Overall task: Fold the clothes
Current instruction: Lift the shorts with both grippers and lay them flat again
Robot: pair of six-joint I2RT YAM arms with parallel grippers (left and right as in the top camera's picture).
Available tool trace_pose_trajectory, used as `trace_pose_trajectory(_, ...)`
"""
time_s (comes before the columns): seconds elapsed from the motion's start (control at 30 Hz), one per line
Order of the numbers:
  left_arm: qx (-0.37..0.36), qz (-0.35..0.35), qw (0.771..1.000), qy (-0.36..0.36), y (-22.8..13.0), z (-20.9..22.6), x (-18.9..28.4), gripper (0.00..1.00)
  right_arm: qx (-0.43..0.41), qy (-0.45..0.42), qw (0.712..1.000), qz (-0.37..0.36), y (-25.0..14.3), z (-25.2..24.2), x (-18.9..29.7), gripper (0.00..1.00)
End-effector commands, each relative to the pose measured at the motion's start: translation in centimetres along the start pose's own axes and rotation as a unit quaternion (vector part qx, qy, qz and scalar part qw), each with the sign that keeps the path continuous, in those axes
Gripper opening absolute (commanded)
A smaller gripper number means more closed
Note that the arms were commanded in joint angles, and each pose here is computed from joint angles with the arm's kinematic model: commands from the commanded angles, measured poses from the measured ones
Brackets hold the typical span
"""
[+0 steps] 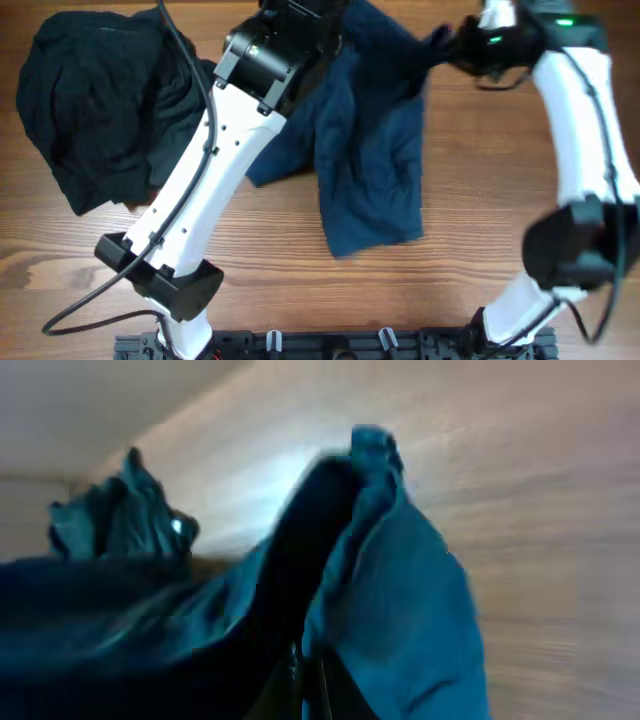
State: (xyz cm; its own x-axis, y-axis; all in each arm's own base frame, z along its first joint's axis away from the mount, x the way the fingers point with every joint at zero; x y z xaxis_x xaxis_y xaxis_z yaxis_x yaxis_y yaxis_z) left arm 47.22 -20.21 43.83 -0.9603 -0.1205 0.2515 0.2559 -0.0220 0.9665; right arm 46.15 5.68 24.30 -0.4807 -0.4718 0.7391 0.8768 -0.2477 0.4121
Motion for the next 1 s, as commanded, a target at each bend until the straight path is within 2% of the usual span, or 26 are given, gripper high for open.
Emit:
trace_pose_trajectory(0.0,0.025,-0.020,0.999,0.017,2.4,2.7,2.3,0.04,0.109,-0.032,0.991,-0.074,1.1,2.8,7.7,0.04)
trace_pose_trajectory(0.17,-0.004,0.001,1.000,0.024,2.1,4.0,5.7,0.04,0.149,-0.061,0.978,-0.134,-1.1,5.9,15.8,0.04)
trace_pose_trajectory(0.4,-0.018,0.000,1.000,0.001,3.3,6.5,12.7,0.04,0.147,-0.109,0.971,-0.157,-6.1,6.5,22.0,0.04)
trace_pose_trajectory(0.47,-0.007,-0.001,1.000,-0.007,3.5,7.1,14.0,0.04,0.141,-0.132,0.969,-0.156,-7.3,6.2,23.3,0.04)
trace_pose_trajectory(0.57,0.061,0.007,0.998,-0.012,3.3,8.1,15.5,0.04,0.130,-0.179,0.962,-0.159,-8.3,5.2,25.1,0.04)
trace_pose_trajectory(0.63,0.102,0.027,0.994,0.001,2.1,8.3,15.0,0.04,0.121,-0.202,0.959,-0.157,-7.8,4.3,25.0,0.04)
trace_pose_trajectory(0.77,0.125,0.053,0.991,0.019,0.3,7.1,13.1,0.04,0.110,-0.221,0.960,-0.129,-6.3,2.8,22.8,0.04)
trace_pose_trajectory(0.97,0.110,0.099,0.987,0.064,-4.0,4.1,7.0,0.04,0.093,-0.230,0.966,-0.070,-2.1,-0.5,15.5,0.04)
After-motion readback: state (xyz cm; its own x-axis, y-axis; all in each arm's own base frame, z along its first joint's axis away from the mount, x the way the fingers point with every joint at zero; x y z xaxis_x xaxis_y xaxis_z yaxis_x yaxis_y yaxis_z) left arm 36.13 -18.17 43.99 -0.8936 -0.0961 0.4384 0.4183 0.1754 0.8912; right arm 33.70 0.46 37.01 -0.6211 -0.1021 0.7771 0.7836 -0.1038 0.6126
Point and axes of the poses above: each gripper's point midway between its finger pads, its own x axis back along the fingers, its own z axis along the line the jaws close on, y = z × x, the point moved 1 cm from there along x, back along the fingers, and after that the axes turned 5 degrees about x, right-handed, at the moved point
